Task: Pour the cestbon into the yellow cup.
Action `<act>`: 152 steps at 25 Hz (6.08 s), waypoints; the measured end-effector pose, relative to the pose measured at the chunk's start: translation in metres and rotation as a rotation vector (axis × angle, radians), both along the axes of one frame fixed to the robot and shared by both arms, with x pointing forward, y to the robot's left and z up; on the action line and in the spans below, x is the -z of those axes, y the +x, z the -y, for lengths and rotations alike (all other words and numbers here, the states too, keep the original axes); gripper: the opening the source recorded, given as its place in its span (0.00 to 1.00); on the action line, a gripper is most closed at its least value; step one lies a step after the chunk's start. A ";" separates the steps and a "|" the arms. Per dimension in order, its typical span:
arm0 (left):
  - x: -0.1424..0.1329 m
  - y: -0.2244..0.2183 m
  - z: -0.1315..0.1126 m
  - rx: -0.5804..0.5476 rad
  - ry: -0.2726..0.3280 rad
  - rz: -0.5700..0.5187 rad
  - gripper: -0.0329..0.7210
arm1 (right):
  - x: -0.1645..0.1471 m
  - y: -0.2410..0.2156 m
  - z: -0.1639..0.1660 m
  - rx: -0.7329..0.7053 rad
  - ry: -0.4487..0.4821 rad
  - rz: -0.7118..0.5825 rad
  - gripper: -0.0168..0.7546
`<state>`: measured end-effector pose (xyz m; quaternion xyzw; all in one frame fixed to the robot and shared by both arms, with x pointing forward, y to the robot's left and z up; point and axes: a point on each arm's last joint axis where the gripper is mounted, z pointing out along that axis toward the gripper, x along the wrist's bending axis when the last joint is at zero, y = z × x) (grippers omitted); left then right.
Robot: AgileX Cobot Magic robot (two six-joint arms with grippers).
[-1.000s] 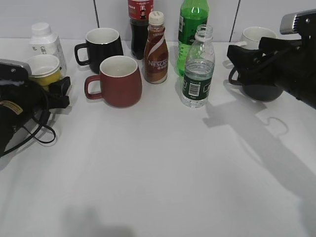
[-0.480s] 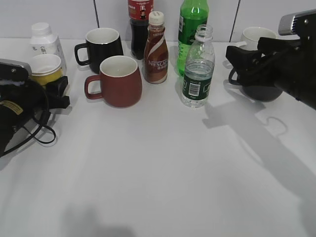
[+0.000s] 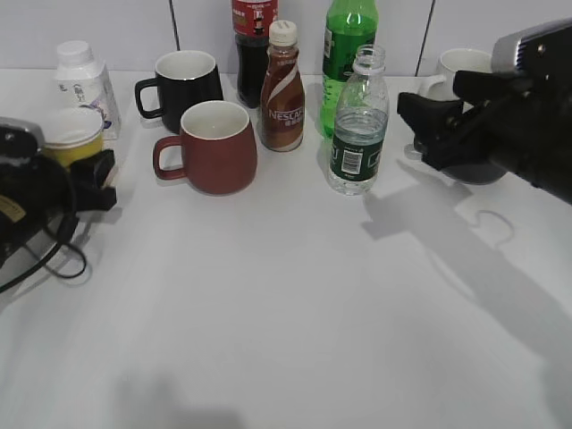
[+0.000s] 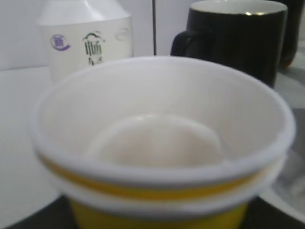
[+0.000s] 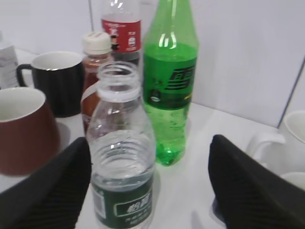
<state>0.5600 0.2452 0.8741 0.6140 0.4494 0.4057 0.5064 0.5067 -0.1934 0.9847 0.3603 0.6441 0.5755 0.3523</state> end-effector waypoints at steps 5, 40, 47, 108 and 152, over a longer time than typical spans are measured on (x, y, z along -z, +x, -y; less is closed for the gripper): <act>-0.006 -0.029 0.001 0.058 0.016 -0.037 0.54 | 0.005 -0.003 -0.006 -0.076 -0.019 -0.022 0.77; -0.026 -0.086 0.032 0.504 -0.011 -0.069 0.53 | 0.083 0.089 -0.048 -0.215 -0.055 -0.153 0.81; -0.026 -0.094 0.051 0.580 -0.011 -0.073 0.53 | 0.095 0.091 -0.049 -0.221 -0.058 -0.175 0.70; -0.032 -0.066 0.161 0.876 0.004 0.019 0.53 | 0.037 0.081 -0.055 -0.407 -1.017 0.792 0.63; -0.032 -0.067 0.162 0.889 -0.001 0.010 0.53 | 0.024 0.083 -0.054 -0.289 -1.096 0.994 0.63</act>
